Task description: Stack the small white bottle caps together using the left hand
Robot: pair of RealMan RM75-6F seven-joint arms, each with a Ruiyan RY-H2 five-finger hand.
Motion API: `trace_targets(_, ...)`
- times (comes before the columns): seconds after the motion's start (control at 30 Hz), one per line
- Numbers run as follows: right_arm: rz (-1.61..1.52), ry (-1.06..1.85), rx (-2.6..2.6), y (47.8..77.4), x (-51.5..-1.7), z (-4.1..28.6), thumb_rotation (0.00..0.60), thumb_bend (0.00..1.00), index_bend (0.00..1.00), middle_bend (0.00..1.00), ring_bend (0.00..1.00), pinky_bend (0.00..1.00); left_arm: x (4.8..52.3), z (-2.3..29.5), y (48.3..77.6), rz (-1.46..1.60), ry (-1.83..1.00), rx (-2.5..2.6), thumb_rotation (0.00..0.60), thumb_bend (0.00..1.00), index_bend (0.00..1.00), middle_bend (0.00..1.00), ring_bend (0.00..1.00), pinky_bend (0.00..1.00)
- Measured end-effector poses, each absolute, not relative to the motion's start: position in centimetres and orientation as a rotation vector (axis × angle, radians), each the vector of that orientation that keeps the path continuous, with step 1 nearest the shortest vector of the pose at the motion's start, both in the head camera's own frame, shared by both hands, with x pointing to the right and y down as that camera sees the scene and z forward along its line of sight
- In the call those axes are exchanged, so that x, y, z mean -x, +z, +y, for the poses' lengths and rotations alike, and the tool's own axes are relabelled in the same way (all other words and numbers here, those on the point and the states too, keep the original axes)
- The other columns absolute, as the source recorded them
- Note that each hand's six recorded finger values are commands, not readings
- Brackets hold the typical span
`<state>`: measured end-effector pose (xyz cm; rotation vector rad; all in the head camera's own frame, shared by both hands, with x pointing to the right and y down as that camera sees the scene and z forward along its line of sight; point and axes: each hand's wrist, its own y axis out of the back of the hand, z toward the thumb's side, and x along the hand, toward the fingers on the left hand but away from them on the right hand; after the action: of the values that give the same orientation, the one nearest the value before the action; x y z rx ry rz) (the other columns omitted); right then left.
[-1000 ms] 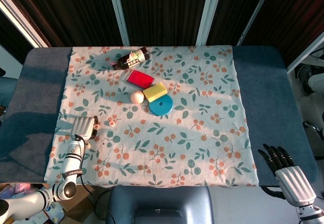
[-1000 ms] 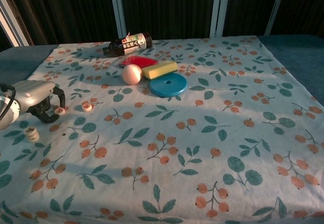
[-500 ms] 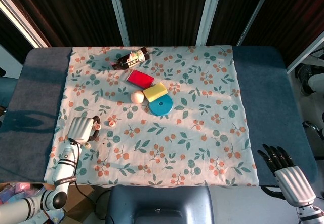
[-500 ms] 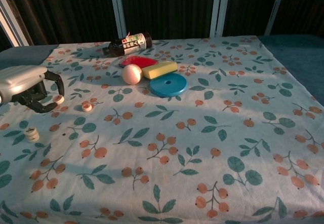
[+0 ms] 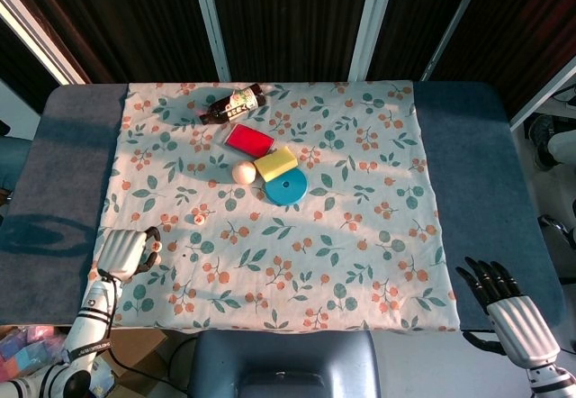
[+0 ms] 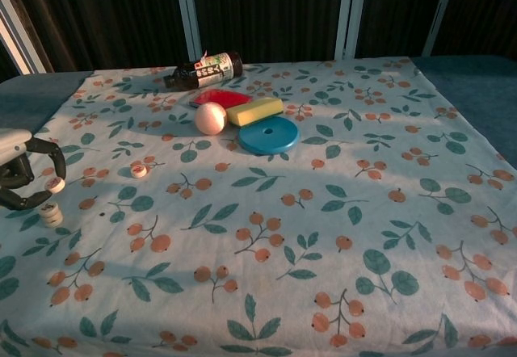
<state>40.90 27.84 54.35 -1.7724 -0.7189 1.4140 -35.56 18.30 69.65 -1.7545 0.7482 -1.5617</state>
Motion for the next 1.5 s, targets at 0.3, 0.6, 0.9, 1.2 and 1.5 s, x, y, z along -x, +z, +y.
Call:
trace_targets(0.3,-0.712,1.416,1.774,54.5,-40.8,27.9,0.6,0.18,0.0,0.0,0.0,0.0,36.3,19.4,69.5,0.748,-1.564,1.759,0.6,0.41,0.55,1.0,1.0,1.0)
trace_targets(0.6,-0.712,1.417,1.774,54.5,-40.8,27.9,0.6,0.18,0.0,0.0,0.0,0.0,36.5,19.8,69.8,0.729,-1.567,1.747,0.6,0.41,0.55,1.0,1.0,1.0)
trace_targets(0.9,-0.718,1.416,1.772,54.4,-40.9,27.9,0.6,0.18,0.0,0.0,0.0,0.0,36.5,20.3,70.0,0.721,-1.569,1.747,0.6,0.41,0.54,1.0,1.0,1.0)
trace_targets(1.2,-0.714,1.417,1.774,54.5,-40.8,27.9,0.6,0.18,0.0,0.0,0.0,0.0,36.5,20.6,70.5,0.707,-1.578,1.749,0.6,0.41,0.51,1.0,1.0,1.0)
trace_targets(1.5,-0.714,1.418,1.773,54.5,-40.8,27.9,0.6,0.18,0.0,0.0,0.0,0.0,36.6,20.6,70.7,0.708,-1.582,1.746,0.6,0.41,0.46,1.0,1.0,1.0)
